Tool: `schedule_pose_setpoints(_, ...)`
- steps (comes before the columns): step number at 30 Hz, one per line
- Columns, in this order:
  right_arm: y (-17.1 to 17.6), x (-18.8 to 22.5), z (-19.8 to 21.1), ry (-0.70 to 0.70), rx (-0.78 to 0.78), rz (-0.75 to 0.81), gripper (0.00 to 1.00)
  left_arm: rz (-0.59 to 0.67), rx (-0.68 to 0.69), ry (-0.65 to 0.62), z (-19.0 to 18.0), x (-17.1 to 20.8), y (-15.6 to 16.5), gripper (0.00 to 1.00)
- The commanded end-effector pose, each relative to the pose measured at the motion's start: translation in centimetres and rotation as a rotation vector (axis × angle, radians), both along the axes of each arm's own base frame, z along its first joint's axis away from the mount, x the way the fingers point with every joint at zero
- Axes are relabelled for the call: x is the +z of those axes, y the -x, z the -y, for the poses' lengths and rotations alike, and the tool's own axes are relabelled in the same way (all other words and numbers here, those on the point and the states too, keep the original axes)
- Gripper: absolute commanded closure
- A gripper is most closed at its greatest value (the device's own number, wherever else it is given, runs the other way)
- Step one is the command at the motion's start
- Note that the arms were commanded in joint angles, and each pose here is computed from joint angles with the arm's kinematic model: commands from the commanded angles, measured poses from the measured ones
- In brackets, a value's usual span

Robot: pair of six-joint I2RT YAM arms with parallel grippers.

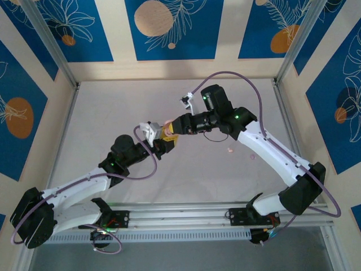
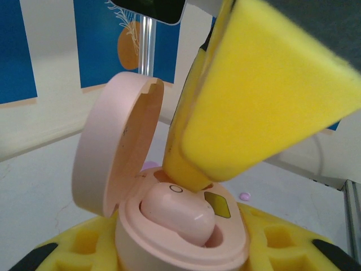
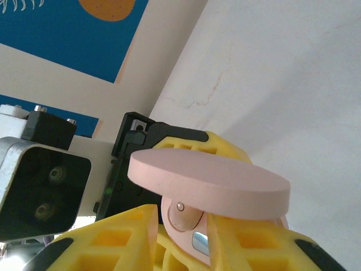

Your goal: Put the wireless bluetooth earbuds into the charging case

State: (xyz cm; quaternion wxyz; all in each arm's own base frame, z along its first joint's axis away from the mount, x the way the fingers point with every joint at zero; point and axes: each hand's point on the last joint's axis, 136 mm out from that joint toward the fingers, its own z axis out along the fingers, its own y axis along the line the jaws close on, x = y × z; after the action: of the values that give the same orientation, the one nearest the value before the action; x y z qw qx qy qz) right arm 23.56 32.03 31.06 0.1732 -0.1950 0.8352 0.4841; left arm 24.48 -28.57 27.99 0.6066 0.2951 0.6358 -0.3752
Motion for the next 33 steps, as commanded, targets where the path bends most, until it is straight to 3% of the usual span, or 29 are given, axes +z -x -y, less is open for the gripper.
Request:
schedule_pose_setpoints(1, 1.5, 3.4, 0.9, -0.060, 0.039, 0.090, 0.69, 0.072, -0.013, 0.066, -0.1, 2.9, 0.7, 0.75)
schedule_pose_setpoints(8, 1.6, 6.4, 3.7, -0.115, -0.054, 0.295, 0.69, 0.068, -0.002, 0.063, -0.3, 2.7, 0.7, 0.75)
schedule_pose_setpoints(13, -1.8, 4.1, 10.0, 0.001, -0.399, 0.348, 0.68, 0.065, 0.001, 0.069, -0.6, 2.7, 0.9, 0.75)
schedule_pose_setpoints(17, -4.7, -1.6, 16.9, 0.124, -0.690, 0.126, 0.68, 0.059, 0.006, 0.065, -0.8, 2.7, 1.0, 0.75)
schedule_pose_setpoints(19, -5.3, -4.8, 19.2, 0.145, -0.754, -0.011, 0.68, 0.057, 0.008, 0.064, -0.9, 2.7, 1.1, 0.76)
schedule_pose_setpoints(26, -6.3, -15.7, 25.0, 0.293, -0.858, -0.340, 0.65, 0.056, 0.012, 0.067, -1.2, 2.8, 1.3, 0.75)
schedule_pose_setpoints(30, -5.7, -20.6, 25.9, 0.340, -0.883, -0.549, 0.63, 0.051, 0.012, 0.068, -1.3, 2.8, 1.4, 0.75)
schedule_pose_setpoints(33, -5.5, -22.8, 26.1, 0.366, -0.899, -0.606, 0.63, 0.049, 0.013, 0.067, -1.3, 2.7, 1.3, 0.75)
